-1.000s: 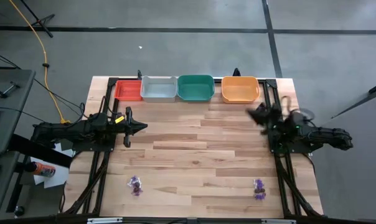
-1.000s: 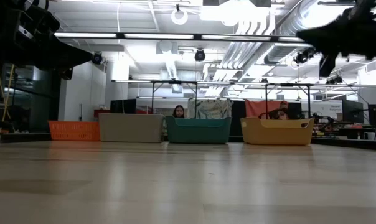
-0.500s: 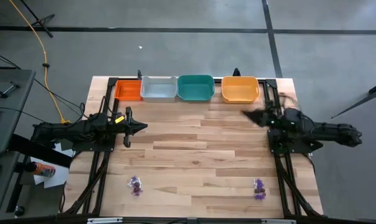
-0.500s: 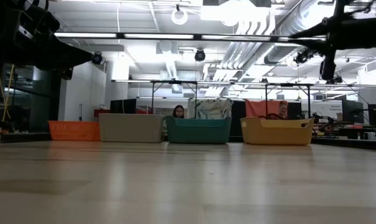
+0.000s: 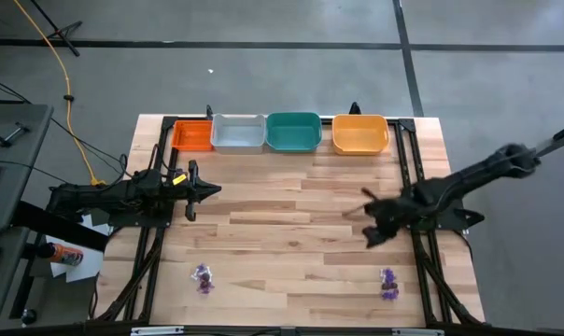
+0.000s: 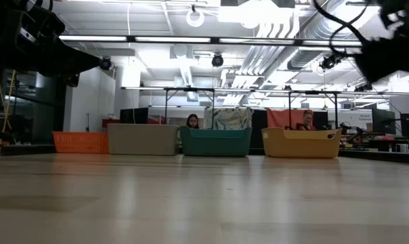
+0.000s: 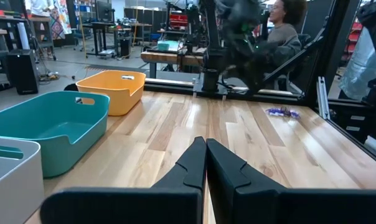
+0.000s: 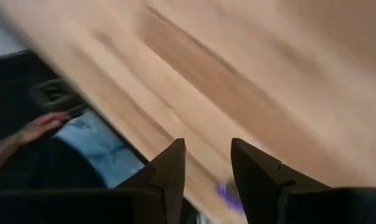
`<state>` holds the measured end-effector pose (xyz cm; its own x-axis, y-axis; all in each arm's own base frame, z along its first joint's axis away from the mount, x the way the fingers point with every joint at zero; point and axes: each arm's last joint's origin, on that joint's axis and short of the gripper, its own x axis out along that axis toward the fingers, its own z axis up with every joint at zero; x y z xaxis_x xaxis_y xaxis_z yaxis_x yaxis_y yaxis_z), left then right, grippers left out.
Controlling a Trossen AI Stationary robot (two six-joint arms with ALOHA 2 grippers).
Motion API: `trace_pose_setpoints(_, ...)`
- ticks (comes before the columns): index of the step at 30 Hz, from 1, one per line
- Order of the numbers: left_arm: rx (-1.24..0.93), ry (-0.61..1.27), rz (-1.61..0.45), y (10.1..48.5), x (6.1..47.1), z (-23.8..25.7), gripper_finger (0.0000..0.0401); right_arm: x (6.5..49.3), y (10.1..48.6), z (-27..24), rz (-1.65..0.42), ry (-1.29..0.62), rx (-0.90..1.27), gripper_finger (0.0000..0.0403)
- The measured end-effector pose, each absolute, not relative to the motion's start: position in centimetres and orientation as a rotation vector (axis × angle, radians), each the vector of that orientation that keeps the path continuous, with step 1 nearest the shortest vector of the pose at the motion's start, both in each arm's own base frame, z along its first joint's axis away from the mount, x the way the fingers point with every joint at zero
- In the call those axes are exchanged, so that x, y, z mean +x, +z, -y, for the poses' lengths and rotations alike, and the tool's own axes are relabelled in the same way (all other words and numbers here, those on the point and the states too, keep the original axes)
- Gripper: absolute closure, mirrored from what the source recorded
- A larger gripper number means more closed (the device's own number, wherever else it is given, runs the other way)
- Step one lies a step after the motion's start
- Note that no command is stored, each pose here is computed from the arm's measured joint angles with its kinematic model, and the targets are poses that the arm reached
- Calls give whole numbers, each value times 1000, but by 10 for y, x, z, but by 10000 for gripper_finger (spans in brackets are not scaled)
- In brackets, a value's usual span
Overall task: Sort Halloween decoration
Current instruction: Put the white bone into the yellow bin
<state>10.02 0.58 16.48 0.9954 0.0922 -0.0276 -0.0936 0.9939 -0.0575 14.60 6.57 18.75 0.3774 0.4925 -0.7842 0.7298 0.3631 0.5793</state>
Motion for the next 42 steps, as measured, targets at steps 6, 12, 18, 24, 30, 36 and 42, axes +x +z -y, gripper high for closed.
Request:
trace_pose_setpoints(6, -59, 93, -25, 165, 100, -6, 400, 146, 169, -117, -1398, -486, 1559, 277)
trace_pose_setpoints(12, -59, 93, -25, 165, 100, -6, 400, 148, 152, -135, -1377, -711, 1677, 277)
trace_pose_setpoints(18, -59, 93, -25, 165, 100, -6, 400, 156, 144, -136, -1445, -812, 1656, 277)
trace_pose_setpoints(24, -59, 93, -25, 165, 100, -6, 400, 162, 143, -141, -1463, -919, 1588, 277)
trace_pose_setpoints(30, -59, 93, -25, 165, 100, -6, 400, 163, 144, -147, -1489, -995, 1497, 277)
trace_pose_setpoints(36, -59, 93, -25, 165, 100, -6, 400, 166, 138, -154, -1495, -1003, 1488, 277)
trace_pose_setpoints(42, -59, 93, -25, 165, 100, -6, 400, 166, 136, -153, -1468, -1014, 1482, 277)
